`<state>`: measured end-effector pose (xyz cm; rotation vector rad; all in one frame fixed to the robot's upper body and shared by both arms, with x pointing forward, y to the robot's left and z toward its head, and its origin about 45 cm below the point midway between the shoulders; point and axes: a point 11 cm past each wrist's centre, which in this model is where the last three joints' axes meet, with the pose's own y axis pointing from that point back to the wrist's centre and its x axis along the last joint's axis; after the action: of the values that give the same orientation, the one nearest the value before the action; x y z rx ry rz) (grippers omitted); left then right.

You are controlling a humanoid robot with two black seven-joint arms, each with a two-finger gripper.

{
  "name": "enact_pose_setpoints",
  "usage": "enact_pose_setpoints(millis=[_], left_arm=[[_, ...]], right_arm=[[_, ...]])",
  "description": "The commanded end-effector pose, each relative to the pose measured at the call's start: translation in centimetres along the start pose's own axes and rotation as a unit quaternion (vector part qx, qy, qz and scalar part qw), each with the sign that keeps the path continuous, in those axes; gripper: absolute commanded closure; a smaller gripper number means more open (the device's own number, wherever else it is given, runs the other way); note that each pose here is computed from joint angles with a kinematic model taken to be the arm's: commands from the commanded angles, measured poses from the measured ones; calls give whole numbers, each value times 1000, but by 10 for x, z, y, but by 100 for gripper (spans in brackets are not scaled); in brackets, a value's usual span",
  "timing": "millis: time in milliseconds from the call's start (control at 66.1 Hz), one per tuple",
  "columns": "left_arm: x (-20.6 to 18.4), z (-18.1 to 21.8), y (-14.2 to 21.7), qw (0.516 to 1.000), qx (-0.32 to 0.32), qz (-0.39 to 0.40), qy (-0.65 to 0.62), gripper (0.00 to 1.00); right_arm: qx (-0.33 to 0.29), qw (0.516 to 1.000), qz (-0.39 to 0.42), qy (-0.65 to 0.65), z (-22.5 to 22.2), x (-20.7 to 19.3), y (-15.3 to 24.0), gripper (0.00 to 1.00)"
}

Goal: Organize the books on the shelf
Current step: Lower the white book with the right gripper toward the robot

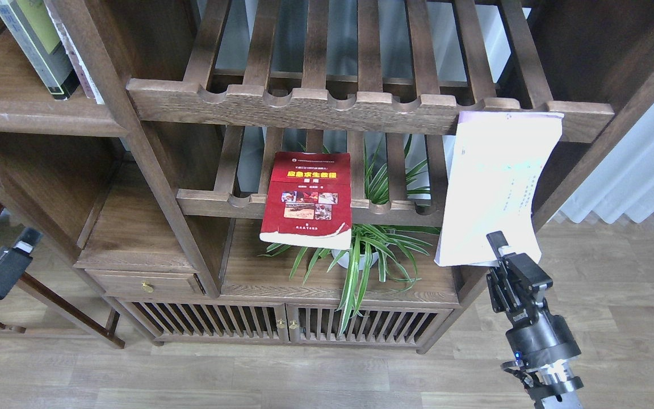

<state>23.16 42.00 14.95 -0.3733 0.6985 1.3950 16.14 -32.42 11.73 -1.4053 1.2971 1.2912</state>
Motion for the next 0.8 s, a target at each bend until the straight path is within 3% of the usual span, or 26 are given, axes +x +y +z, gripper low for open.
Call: enact_pose_setpoints(millis=[0,409,787], left_arm=[[-6,-4,-7,1000,6,-11,2,0],[-20,-18,-28,999,21,-36,12,0],[-17,-26,-23,999,25,-30,24,0]], right_arm=[[9,1000,26,8,-12,9,17,95],[19,998,56,9,-16,24,31,96],[24,996,83,18,-23,38,41,96]])
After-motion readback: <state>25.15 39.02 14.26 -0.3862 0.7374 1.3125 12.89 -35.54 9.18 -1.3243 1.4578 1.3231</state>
